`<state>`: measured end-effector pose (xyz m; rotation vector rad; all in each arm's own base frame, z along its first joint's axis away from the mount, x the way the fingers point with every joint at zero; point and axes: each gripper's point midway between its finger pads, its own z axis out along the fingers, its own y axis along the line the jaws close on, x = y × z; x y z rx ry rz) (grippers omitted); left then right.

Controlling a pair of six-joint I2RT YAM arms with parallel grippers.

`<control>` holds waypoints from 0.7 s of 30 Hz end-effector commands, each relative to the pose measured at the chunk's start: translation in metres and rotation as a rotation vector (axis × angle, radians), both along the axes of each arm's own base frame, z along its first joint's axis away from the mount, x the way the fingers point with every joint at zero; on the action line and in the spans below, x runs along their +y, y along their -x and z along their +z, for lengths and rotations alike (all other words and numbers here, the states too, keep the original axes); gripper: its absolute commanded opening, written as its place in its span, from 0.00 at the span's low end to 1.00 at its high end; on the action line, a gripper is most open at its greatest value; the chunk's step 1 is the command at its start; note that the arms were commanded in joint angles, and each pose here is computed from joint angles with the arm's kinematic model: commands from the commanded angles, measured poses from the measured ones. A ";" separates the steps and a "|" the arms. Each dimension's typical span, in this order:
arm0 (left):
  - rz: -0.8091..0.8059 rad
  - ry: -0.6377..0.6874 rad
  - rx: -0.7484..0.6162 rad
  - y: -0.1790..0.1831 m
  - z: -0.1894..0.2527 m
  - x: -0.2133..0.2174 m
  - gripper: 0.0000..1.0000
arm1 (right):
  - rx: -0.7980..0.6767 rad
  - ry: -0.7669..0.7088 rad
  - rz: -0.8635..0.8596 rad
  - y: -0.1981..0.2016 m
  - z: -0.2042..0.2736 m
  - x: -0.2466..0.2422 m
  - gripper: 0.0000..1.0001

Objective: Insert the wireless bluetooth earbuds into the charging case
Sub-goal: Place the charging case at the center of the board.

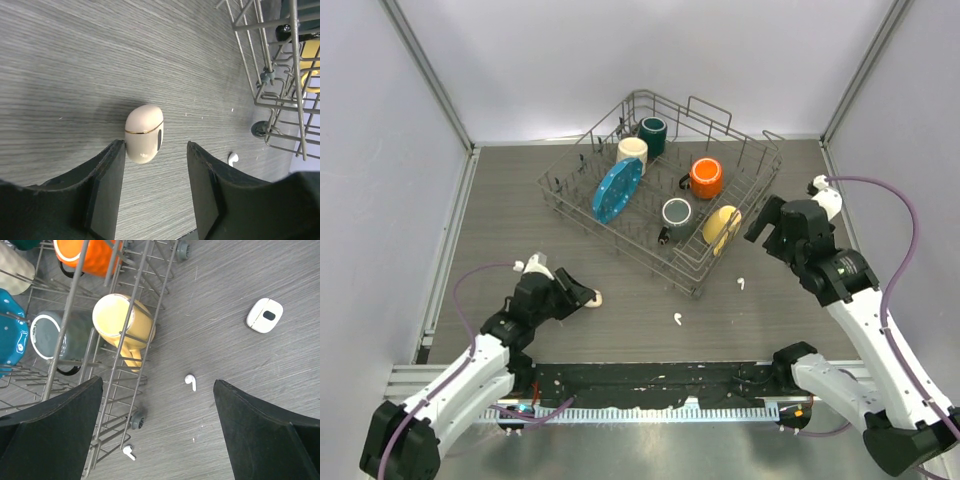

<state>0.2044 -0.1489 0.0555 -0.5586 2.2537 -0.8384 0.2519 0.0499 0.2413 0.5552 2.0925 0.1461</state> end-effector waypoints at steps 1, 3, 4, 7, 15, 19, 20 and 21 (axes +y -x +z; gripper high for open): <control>0.044 -0.060 0.026 0.006 -0.003 0.016 0.57 | 0.005 -0.034 0.066 -0.011 0.001 0.003 0.99; 0.071 -0.088 0.022 0.005 0.001 0.023 0.62 | 0.015 -0.047 0.036 -0.015 0.001 -0.007 1.00; 0.078 -0.095 0.020 0.005 0.003 0.025 0.66 | 0.015 -0.060 0.040 -0.016 0.001 -0.007 0.99; 0.095 -0.127 -0.008 0.002 0.014 0.031 0.85 | 0.017 -0.071 0.007 -0.019 0.001 -0.018 1.00; 0.093 -0.245 -0.056 -0.006 0.056 0.046 1.00 | 0.050 -0.103 -0.070 -0.025 -0.010 -0.034 0.99; 0.066 -0.267 -0.073 -0.010 0.068 0.043 1.00 | 0.032 -0.106 -0.117 -0.028 -0.005 -0.046 1.00; 0.064 -0.261 -0.083 -0.011 0.072 0.042 1.00 | 0.040 -0.104 -0.135 -0.030 -0.007 -0.052 1.00; 0.060 -0.255 -0.099 -0.013 0.077 0.041 1.00 | 0.043 -0.112 -0.151 -0.031 -0.008 -0.056 1.00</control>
